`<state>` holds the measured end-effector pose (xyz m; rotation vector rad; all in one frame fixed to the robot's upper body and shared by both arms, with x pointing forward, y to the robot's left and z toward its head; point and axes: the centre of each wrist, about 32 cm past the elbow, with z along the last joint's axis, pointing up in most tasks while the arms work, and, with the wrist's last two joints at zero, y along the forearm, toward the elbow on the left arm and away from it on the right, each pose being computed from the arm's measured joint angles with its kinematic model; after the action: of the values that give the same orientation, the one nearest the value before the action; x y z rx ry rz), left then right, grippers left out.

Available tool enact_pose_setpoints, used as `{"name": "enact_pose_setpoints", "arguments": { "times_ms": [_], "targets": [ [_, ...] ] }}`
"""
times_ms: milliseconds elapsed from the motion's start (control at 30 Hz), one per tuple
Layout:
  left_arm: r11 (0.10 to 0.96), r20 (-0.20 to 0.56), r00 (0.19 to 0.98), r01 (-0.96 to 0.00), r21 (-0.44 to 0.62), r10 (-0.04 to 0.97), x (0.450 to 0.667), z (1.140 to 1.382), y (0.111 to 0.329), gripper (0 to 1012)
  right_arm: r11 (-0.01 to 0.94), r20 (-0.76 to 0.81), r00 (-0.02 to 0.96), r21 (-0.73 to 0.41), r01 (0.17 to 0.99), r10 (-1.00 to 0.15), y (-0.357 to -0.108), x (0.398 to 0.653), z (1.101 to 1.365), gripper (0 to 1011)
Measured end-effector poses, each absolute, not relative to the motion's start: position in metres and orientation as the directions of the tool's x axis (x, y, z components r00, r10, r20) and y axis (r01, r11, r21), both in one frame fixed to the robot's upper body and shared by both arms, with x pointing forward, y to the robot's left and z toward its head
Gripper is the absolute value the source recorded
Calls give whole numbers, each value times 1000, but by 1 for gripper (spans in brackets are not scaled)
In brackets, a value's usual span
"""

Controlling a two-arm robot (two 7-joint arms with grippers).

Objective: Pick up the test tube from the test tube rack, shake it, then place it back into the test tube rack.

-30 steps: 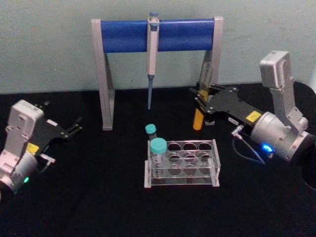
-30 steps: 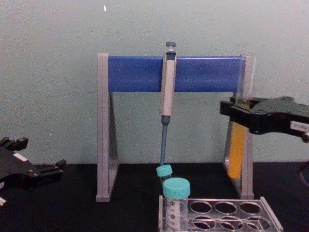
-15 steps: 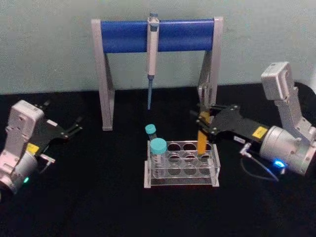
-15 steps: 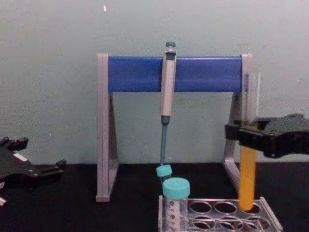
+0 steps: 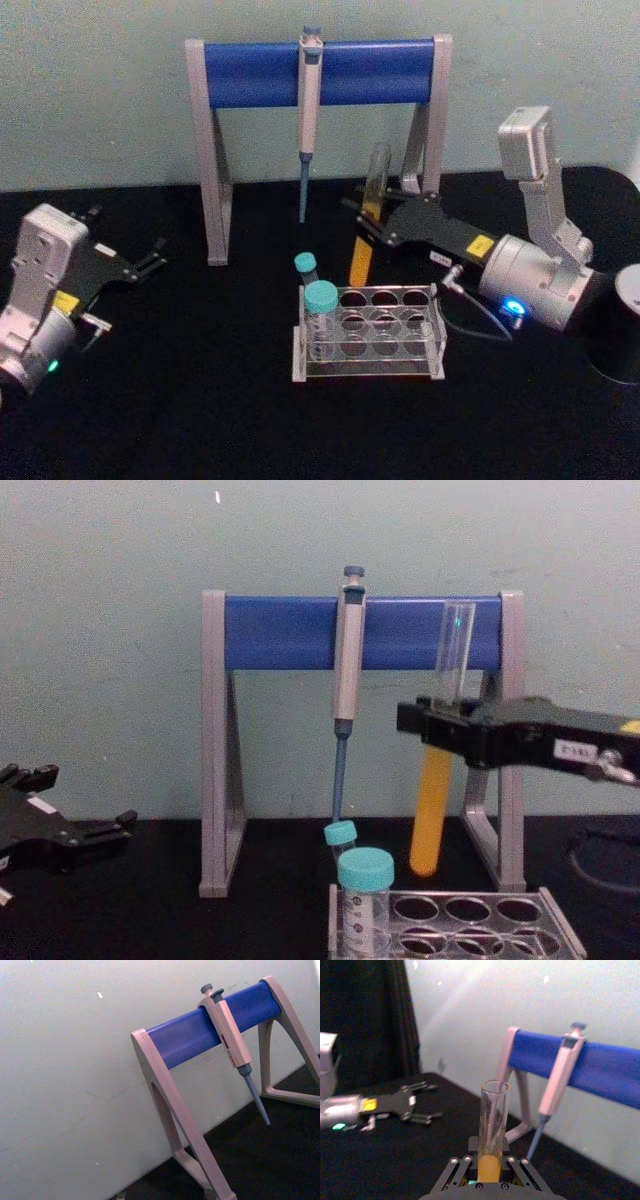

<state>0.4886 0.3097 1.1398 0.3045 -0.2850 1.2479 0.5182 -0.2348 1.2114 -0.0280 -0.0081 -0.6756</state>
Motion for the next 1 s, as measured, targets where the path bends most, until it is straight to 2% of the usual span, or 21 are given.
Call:
{"name": "enact_pose_setpoints", "arguments": {
  "times_ms": [400, 1000],
  "targets": [
    [287, 374, 292, -955, 70, 880, 489, 1140, 310, 1001, 707, 63, 706, -2, 707, -706, -237, 527, 1208, 232],
    [287, 374, 292, -955, 70, 880, 489, 1140, 310, 1001, 689, 71, 688, -8, 725, -723, -241, 524, 1208, 232]
  ]
}}
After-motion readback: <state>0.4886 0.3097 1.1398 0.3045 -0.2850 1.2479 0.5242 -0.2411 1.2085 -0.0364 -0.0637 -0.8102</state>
